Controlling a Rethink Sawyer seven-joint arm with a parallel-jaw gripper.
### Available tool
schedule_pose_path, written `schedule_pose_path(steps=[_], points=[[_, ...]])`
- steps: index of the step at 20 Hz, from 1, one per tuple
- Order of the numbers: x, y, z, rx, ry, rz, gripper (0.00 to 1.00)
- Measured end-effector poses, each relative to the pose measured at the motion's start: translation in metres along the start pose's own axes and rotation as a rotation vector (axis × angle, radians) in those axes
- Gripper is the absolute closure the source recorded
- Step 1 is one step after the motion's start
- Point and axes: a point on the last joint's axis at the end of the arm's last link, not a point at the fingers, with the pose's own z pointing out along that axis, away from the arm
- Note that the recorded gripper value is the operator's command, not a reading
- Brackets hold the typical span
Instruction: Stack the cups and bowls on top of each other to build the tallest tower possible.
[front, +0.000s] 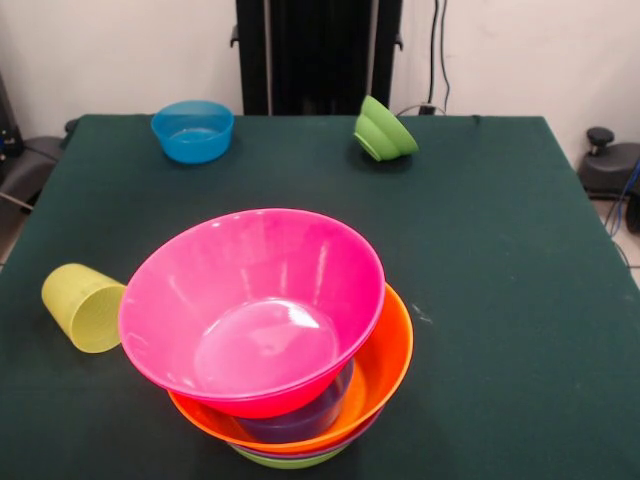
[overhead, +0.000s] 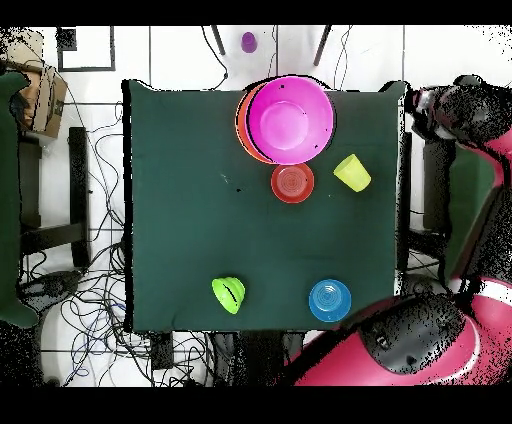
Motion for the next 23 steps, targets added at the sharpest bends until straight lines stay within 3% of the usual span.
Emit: schedule_pose_path(steps=[5, 7, 14, 23], points=[[-0.007, 0.000, 0.014, -0.003, 0.047, -0.015, 0.00], [-0.011, -0.003, 0.015, 0.005, 0.045, -0.009, 0.00], [-0.034, -0.015, 0.010, 0.050, -0.021, 0.011, 0.00], [-0.045, -0.029, 0.007, 0.061, -0.065, 0.040, 0.00]])
